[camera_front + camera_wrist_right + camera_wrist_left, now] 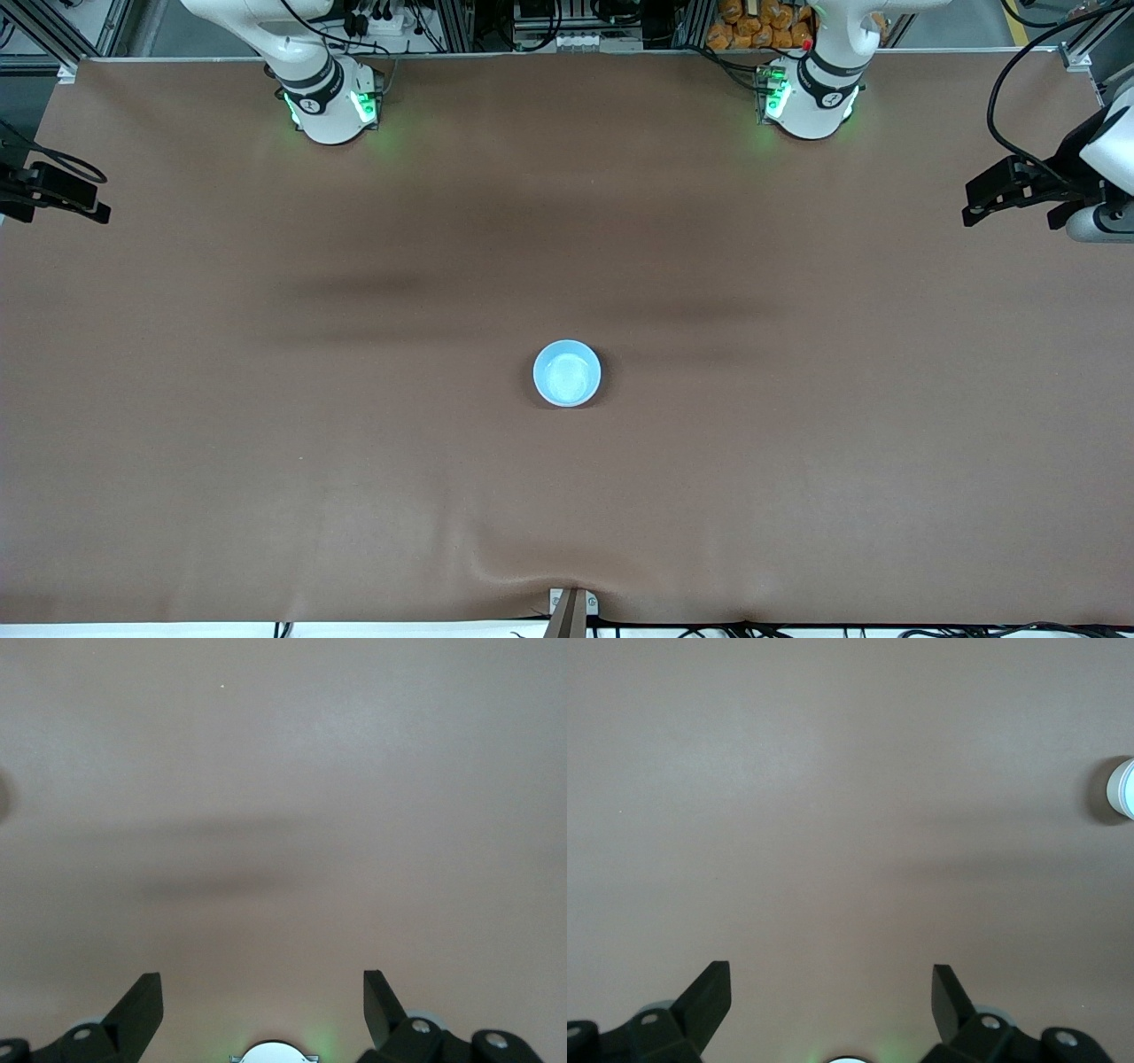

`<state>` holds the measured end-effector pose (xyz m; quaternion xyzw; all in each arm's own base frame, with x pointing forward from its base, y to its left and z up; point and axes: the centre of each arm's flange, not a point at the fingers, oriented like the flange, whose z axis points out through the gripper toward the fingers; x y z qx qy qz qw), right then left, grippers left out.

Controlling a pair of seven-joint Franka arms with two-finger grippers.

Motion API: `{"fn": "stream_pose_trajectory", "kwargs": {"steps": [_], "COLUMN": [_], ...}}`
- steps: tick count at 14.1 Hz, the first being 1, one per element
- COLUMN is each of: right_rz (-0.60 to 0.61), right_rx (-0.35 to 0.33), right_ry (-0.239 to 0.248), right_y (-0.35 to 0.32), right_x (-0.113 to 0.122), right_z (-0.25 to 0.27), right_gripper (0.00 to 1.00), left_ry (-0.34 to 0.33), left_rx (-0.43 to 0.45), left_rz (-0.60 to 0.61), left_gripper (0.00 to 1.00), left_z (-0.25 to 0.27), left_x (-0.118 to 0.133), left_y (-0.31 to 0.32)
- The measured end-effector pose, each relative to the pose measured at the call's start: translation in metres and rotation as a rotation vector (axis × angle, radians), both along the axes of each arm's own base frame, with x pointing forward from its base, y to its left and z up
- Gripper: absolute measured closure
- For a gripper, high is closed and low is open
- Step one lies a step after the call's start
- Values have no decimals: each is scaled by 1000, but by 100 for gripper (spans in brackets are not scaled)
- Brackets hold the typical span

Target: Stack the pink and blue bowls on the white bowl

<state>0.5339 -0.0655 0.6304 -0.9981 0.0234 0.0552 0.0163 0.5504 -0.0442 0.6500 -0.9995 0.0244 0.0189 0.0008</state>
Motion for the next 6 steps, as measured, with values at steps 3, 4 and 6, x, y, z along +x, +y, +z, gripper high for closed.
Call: {"fn": "stream_pose_trajectory", "kwargs": {"steps": [3,4,6], "right_rz": [3,4,7], "right_rx": [0,0,1], "right_ry": [0,-1,-1], "right_y": [-6,-8,-8], "right_x": [-1,-1,-1], "right_z": [0,0,0], "right_gripper": [0,0,0], "left_ry": [0,0,1], "left_rx": [0,0,0], "left_rz": [-2,-2,-2], "left_gripper": [0,0,0], "left_z": [0,0,0], "left_x": [0,0,0], "left_y": [-1,-1,-1]}}
